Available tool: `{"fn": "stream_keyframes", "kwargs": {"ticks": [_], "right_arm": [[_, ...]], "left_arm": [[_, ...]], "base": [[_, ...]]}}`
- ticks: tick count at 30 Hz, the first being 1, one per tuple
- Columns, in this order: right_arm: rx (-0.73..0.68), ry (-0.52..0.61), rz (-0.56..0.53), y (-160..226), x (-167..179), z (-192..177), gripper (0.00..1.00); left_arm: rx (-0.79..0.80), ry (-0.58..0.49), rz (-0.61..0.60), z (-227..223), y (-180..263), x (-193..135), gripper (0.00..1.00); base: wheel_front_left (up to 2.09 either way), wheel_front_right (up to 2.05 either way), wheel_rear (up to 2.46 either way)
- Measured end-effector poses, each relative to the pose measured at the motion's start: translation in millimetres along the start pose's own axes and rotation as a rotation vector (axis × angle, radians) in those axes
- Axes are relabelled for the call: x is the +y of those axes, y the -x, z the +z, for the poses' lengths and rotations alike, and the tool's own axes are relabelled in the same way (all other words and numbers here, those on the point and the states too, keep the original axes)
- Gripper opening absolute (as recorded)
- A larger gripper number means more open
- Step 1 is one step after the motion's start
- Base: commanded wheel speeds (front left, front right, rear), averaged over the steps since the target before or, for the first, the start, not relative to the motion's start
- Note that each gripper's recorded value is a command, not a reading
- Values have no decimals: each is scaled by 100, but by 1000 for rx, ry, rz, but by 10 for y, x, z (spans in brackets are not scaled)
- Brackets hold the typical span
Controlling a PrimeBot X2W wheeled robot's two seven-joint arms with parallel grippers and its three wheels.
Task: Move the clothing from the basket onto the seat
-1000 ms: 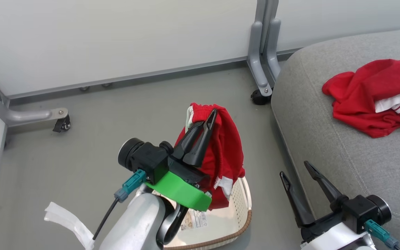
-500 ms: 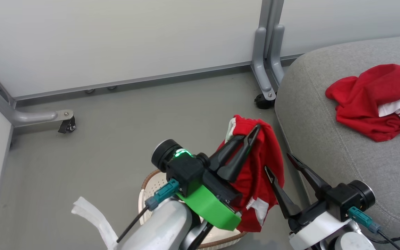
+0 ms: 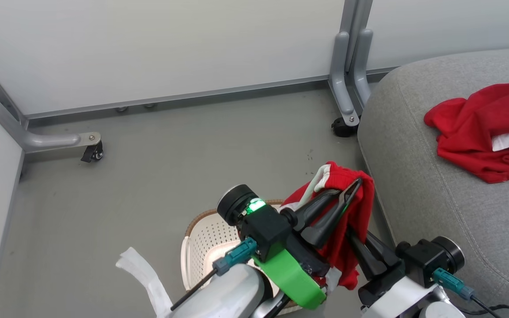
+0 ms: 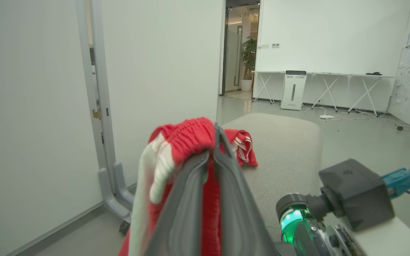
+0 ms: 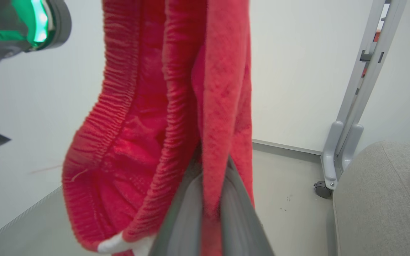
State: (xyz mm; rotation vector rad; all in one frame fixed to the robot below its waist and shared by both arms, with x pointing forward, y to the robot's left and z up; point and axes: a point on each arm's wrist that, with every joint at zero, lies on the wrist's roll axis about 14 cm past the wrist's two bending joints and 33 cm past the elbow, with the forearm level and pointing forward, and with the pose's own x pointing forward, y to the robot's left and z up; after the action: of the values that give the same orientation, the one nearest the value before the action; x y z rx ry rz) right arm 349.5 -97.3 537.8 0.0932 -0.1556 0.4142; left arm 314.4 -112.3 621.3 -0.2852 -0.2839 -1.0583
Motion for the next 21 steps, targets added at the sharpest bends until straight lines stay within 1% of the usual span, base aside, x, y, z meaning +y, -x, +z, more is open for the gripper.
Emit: {"fn": "stream_keyframes", "kwargs": {"ticks": [13, 15, 16, 17, 18, 19, 21], "right_arm": [[0, -25, -16, 43, -11, -6, 0], [0, -26, -20, 42, -23, -8, 0], [0, -27, -22, 41, -30, -10, 0], [0, -28, -24, 39, -38, -9, 0], [0, -29, -26, 37, -43, -11, 0], [-1, -32, -29, 34, -49, -9, 0], [-16, -64, -45, 21, -64, 20, 0]], "left_arm": [[54, -13, 47, -164, 15, 119, 0], [65, -14, 53, -202, 27, 138, 9], [69, -14, 56, -216, 30, 146, 16], [75, -13, 59, -234, 36, 155, 19], [80, -12, 61, -253, 42, 165, 35], [99, -5, 65, -298, 55, 177, 100], [114, 0, 70, -335, 66, 194, 100]], "base": [[0, 0, 0], [0, 0, 0], [0, 0, 0], [0, 0, 0], [0, 0, 0], [0, 0, 0], [0, 0, 0]]}}
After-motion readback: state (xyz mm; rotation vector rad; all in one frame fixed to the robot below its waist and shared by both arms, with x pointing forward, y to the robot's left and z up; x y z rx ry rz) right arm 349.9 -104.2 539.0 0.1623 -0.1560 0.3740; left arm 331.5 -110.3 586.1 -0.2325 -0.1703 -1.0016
